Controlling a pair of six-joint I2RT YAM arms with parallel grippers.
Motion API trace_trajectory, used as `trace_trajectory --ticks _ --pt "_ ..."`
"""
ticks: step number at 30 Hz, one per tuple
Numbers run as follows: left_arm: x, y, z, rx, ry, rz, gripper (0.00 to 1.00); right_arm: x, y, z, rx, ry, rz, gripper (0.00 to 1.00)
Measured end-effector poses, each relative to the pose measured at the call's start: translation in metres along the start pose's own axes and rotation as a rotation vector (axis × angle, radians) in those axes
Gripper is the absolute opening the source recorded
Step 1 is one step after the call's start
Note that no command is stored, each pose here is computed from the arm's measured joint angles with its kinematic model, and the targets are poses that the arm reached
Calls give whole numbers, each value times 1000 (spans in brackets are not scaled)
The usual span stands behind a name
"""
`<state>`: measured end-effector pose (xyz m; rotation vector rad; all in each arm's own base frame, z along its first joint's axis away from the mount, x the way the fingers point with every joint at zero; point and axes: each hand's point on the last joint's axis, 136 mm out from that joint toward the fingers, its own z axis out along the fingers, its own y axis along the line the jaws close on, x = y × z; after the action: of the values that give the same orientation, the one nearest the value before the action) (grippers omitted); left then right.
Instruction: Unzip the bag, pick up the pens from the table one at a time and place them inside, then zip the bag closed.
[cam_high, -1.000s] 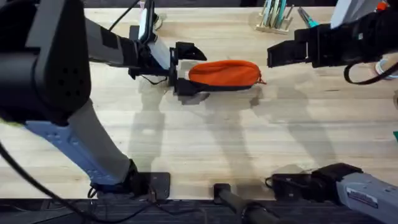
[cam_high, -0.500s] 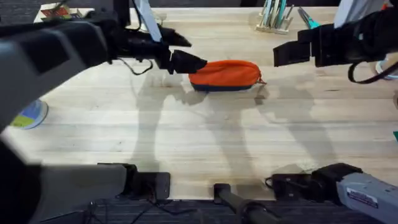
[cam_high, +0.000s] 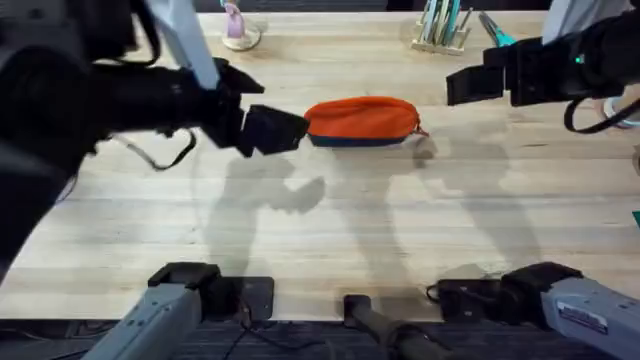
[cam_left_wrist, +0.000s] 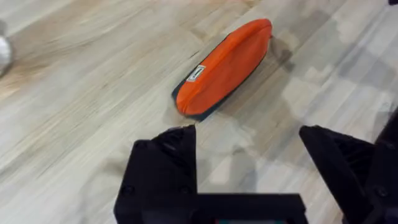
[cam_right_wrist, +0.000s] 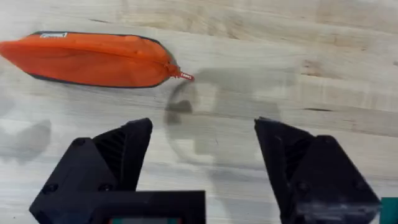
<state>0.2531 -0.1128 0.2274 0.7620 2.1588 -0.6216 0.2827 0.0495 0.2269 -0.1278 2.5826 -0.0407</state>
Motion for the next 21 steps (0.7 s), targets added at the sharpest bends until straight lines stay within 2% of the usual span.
trace_trajectory --ticks 9,21 --pt "2 -13 -35 -115 -40 44 995 -2 0 0 1 -6 1 998" --pt "5 -13 -38 -136 -36 42 995 -6 0 0 0 -24 3 997"
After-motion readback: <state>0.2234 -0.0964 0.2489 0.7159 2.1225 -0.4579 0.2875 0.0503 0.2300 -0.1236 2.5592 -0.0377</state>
